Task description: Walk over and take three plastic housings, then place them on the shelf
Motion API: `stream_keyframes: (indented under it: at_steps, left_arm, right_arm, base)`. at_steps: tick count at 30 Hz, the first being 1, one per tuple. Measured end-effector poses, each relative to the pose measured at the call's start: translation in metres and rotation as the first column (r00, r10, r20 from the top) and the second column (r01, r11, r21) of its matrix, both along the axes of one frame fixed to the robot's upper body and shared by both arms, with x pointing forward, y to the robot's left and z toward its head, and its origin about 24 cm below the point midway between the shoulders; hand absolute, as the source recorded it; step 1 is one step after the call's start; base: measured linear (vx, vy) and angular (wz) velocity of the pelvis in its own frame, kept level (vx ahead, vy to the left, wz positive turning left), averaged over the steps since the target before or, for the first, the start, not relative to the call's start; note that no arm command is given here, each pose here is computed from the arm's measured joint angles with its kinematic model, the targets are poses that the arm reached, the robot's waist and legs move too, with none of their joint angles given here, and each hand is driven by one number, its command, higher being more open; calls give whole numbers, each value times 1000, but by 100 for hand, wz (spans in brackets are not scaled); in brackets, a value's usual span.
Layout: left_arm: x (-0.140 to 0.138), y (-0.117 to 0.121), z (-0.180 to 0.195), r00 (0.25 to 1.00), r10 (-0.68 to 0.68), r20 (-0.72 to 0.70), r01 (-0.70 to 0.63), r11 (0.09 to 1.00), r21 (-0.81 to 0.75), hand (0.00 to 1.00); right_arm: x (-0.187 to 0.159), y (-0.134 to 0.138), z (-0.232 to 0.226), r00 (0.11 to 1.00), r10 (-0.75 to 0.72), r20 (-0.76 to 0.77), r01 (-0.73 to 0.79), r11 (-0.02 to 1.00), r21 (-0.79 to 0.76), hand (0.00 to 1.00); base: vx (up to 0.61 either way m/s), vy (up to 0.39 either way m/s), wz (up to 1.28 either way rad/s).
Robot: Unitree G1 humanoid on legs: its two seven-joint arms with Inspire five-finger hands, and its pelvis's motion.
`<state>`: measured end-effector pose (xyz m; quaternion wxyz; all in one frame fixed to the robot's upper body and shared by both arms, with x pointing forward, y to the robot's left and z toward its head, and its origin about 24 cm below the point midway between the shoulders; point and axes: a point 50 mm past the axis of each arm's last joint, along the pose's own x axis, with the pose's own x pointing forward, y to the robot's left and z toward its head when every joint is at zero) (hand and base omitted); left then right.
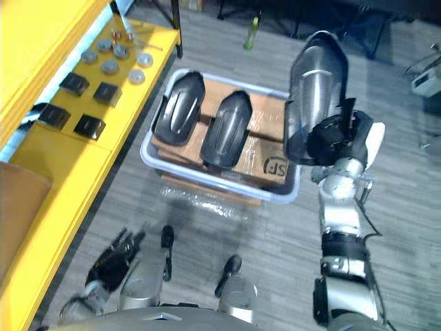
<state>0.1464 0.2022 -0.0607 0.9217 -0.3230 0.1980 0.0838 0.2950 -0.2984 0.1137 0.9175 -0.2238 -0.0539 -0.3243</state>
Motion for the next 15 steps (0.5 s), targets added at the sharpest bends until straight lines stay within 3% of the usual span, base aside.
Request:
stream_keyframes:
  at_steps: [4, 7, 10, 15]
  left_arm:
    - [52, -15, 65, 947, -4, 320, -26, 996, 89, 100]
    - [65, -23, 87, 912, -10, 411, -27, 996, 86, 100]
    - [66, -37, 91, 908, -49, 417, 7, 995, 102, 100]
    - [69, -82, 102, 864, -259, 431, 191, 962, 195, 100]
  right_arm:
    - [0, 32, 13, 990, 113, 82, -103, 988, -118, 0]
    - [-2, 40, 26, 974, 161, 157, -137, 978, -156, 0]
    - [-2, 50, 32, 959, 212, 190, -178, 967, -180, 0]
    - [3, 85, 27, 901, 406, 152, -367, 901, -232, 0]
  base:
    - [65, -11, -1]
    - [0, 0, 0]
    - [-9, 18, -9]
    - [-21, 8, -5]
